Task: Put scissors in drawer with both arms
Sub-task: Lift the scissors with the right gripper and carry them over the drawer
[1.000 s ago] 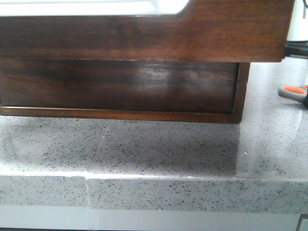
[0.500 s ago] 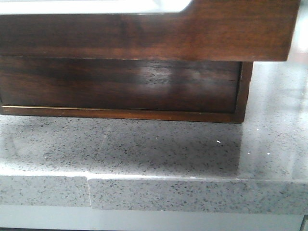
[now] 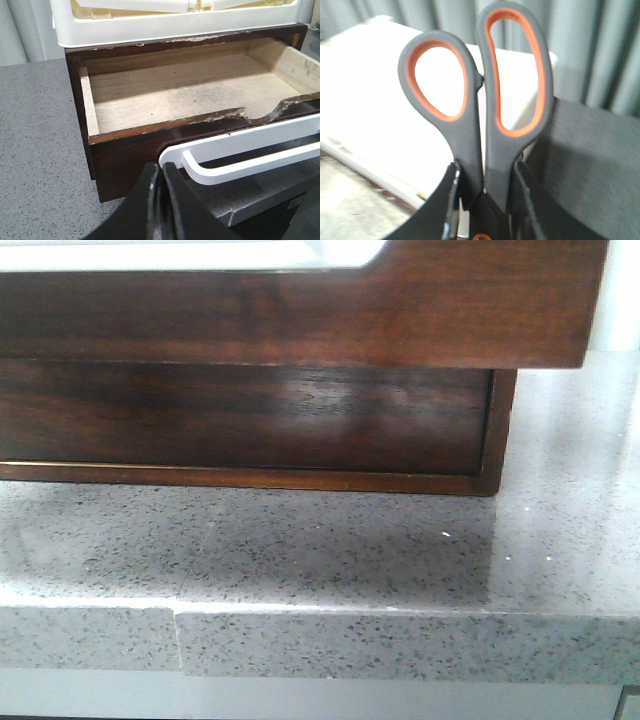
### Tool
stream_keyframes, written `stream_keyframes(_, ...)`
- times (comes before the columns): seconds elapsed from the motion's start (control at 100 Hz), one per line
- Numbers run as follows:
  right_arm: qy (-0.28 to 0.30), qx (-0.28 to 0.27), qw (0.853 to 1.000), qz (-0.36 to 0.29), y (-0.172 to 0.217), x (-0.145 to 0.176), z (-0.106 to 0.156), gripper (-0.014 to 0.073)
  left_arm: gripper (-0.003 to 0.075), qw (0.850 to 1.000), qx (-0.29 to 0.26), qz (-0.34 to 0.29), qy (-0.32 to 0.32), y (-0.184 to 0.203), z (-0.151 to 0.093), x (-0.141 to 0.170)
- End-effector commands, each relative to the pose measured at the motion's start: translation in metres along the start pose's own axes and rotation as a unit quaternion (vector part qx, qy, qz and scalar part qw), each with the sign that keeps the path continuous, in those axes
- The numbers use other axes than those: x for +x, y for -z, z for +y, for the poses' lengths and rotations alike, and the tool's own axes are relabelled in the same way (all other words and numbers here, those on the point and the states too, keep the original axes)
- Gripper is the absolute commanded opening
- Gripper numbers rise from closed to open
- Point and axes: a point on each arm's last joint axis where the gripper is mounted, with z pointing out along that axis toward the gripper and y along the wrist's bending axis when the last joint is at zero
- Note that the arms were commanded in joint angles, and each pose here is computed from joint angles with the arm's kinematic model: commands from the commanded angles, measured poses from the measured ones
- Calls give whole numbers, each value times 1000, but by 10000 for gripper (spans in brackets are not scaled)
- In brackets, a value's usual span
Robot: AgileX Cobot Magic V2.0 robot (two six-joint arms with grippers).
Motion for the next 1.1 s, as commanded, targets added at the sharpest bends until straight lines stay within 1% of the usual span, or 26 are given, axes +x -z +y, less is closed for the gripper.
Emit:
stream_keyframes(0.0,48,-33,995,-83,11,-23,14,-65,-20,999,0,-48,5,3,0,-15)
stream_keyframes(0.04,77,-50,992,-91,9,-25,22,-66,-20,999,0,-48,5,3,0,-15)
stream_keyframes(0.1,132,-88,983,-94,-2,-24,40,-66,-20,999,0,-48,5,3,0,-15)
stream_keyframes(0.11,137,-87,982,-95,-2,-24,40,-66,-20,999,0,-48,5,3,0,-15)
stream_keyframes(0.15,178,-114,973,-89,-11,-21,54,-66,-20,999,0,-48,5,3,0,-15)
stream_keyframes(0.2,210,-135,965,-82,-21,-17,66,-66,-20,999,0,-48,5,3,0,-15)
stream_keyframes(0.22,229,-148,959,-78,-28,-15,75,-66,-20,999,0,-48,5,3,0,-15)
stream_keyframes(0.29,267,-175,945,-67,-46,-8,94,-66,-20,999,0,-48,5,3,0,-15)
stream_keyframes(0.38,289,-193,936,-54,-71,2,113,-66,-20,999,2,-48,7,3,0,-15)
stream_keyframes(0.47,310,-196,930,-32,-97,13,123,-66,-20,999,3,-49,8,3,-1,-15)
stream_keyframes(0.65,328,-203,922,20,-135,35,135,-68,-20,999,3,-48,8,3,-1,-15)
stream_keyframes(0.76,334,-207,918,46,-149,46,139,-67,-20,999,4,-45,8,3,-1,-15)
stream_keyframes(0.88,352,-205,910,75,-159,56,140,-61,-20,999,7,-46,11,3,-1,-15)
stream_keyframes(0.92,353,-206,909,80,-161,58,141,-43,-20,999,8,-46,11,3,-1,-15)
stream_keyframes(0.95,353,-206,909,85,-163,60,141,-18,-20,999,9,-46,13,3,-2,-15)
stream_keyframes(0.96,353,-206,909,84,-163,60,141,7,-20,999,9,-46,13,3,-2,-15)
stream_keyframes(0.97,353,-206,909,84,-163,60,141,7,-20,999,9,-46,13,3,-2,-15)
stream_keyframes(1.02,352,-205,910,85,-163,59,140,90,-20,999,10,-46,13,3,-2,-15)
stream_keyframes(1.04,351,-203,910,85,-163,59,139,134,-20,999,11,-47,14,3,-2,-15)
stream_keyframes(1.06,347,-202,912,85,-164,59,138,197,-20,999,11,-47,14,3,-2,-15)
stream_keyframes(1.09,343,-200,914,84,-164,59,138,247,-20,999,11,-47,14,3,-2,-15)
